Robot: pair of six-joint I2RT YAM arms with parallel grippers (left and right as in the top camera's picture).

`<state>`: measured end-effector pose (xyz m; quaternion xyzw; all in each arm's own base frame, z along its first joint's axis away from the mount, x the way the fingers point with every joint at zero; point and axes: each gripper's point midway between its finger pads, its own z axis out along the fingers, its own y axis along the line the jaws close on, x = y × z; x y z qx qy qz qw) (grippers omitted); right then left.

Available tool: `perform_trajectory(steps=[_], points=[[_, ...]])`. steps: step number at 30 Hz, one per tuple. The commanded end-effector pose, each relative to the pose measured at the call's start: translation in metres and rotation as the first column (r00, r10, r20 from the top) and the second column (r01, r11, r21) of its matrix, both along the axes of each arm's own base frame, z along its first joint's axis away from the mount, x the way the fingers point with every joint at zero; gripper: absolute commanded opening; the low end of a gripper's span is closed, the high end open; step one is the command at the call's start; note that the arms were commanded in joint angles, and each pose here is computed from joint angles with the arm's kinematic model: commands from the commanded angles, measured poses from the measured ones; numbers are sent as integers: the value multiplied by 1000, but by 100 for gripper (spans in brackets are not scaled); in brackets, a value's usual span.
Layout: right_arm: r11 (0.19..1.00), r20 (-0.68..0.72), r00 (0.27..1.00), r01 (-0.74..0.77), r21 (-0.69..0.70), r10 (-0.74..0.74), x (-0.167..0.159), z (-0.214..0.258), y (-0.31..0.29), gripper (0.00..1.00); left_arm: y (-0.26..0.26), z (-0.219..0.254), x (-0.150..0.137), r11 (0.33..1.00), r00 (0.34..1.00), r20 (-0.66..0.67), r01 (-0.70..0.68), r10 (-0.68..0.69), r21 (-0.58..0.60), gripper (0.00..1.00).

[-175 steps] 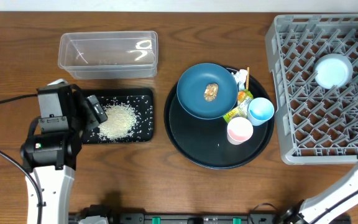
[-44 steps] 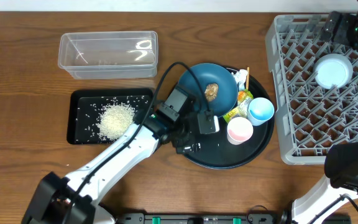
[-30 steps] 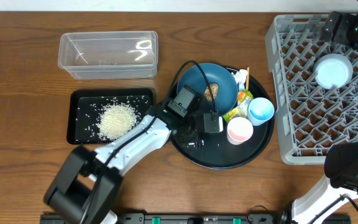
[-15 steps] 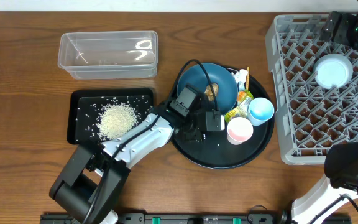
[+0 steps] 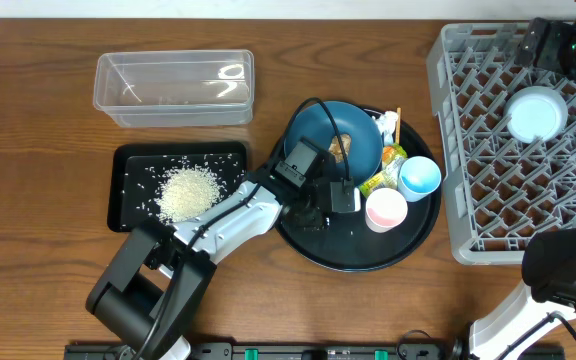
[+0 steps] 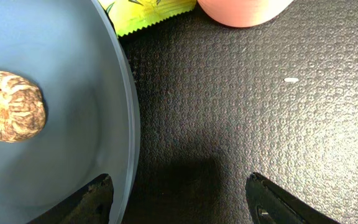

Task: Sort waste into correct bins and load items into the dishwasher rack
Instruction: 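Reach the left gripper to the teal plate and grasp its rim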

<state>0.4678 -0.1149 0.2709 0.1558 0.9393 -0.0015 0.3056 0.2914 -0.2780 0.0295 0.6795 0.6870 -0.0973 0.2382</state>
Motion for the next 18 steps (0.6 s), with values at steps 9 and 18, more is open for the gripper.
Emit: perform_trajectory(steps=[9,18], points=[[1000,16,1000,-4,-9,4,-2,7,-3,99,-2,-1,2,1000,1000,-4,2,-2,1,70],[1000,16,1000,-4,-9,5,-2,7,-3,99,-2,-1,2,1000,1000,-4,2,-2,2,49]])
